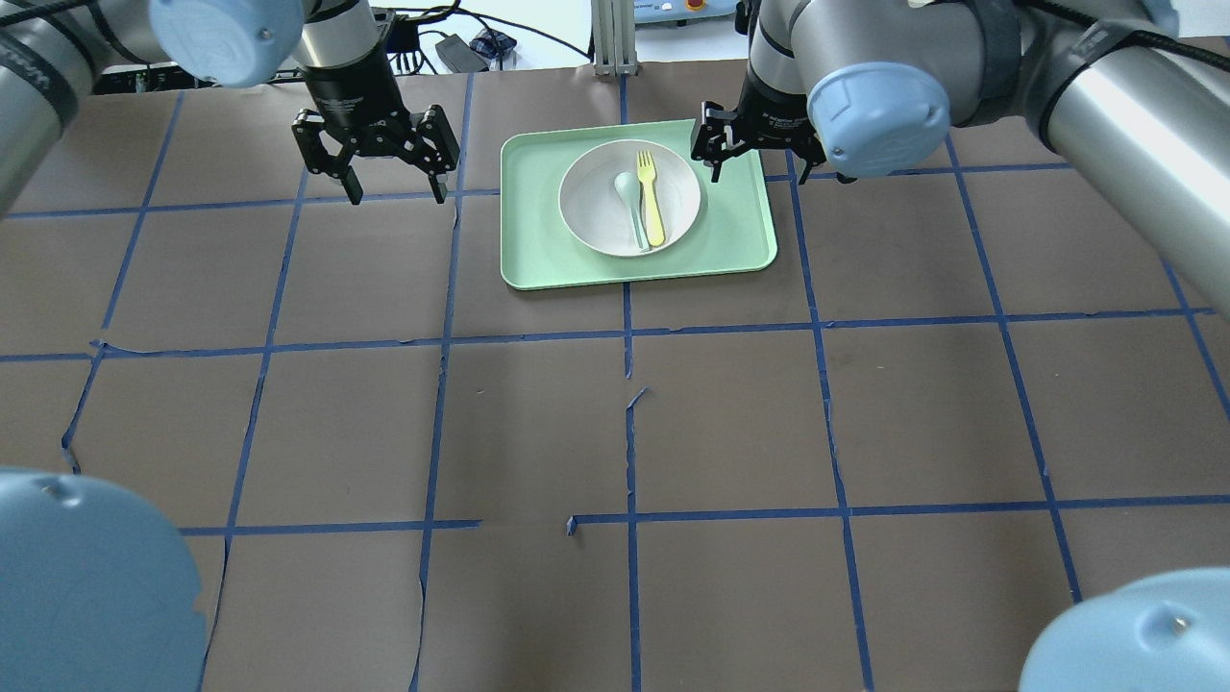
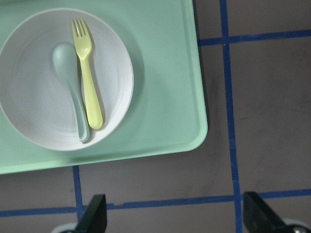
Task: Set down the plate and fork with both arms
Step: 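Open the left gripper and raise it away from the plate, then move the right gripper over the plate and lower onto the yellow fork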
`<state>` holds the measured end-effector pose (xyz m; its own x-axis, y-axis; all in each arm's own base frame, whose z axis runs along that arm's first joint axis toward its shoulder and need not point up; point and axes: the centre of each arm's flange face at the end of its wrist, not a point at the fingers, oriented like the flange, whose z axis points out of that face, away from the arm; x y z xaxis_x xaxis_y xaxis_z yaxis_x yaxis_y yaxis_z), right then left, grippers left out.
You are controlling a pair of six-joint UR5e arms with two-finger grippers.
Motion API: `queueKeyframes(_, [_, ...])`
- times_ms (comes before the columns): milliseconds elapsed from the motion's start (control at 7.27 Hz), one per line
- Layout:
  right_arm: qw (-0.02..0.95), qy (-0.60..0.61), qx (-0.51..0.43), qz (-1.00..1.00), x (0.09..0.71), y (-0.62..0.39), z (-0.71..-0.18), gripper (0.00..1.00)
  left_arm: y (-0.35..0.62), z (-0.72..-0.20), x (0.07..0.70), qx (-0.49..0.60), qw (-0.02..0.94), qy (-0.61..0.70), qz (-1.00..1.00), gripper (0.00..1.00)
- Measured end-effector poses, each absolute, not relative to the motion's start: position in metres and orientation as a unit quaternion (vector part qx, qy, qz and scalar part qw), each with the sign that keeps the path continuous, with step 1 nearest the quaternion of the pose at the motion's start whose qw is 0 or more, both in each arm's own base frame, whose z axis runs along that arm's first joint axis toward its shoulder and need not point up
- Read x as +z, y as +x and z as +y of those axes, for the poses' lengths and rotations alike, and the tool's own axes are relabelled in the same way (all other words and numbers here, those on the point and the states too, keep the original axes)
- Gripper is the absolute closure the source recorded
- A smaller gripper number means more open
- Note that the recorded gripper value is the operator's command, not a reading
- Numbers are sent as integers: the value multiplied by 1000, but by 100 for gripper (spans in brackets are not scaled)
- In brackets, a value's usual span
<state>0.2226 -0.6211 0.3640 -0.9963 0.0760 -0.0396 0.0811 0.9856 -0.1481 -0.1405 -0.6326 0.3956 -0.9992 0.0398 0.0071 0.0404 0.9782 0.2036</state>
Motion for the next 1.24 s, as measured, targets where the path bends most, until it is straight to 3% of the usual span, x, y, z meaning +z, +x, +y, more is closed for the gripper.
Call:
queueKeyframes(688, [73, 26, -117, 990, 292, 264, -688, 42, -137, -594, 412, -120, -1, -12, -993, 0])
queueKeyframes(1238, [69, -17, -93, 993, 243, 275, -704, 43, -137, -585, 402, -123, -1, -11, -992, 0])
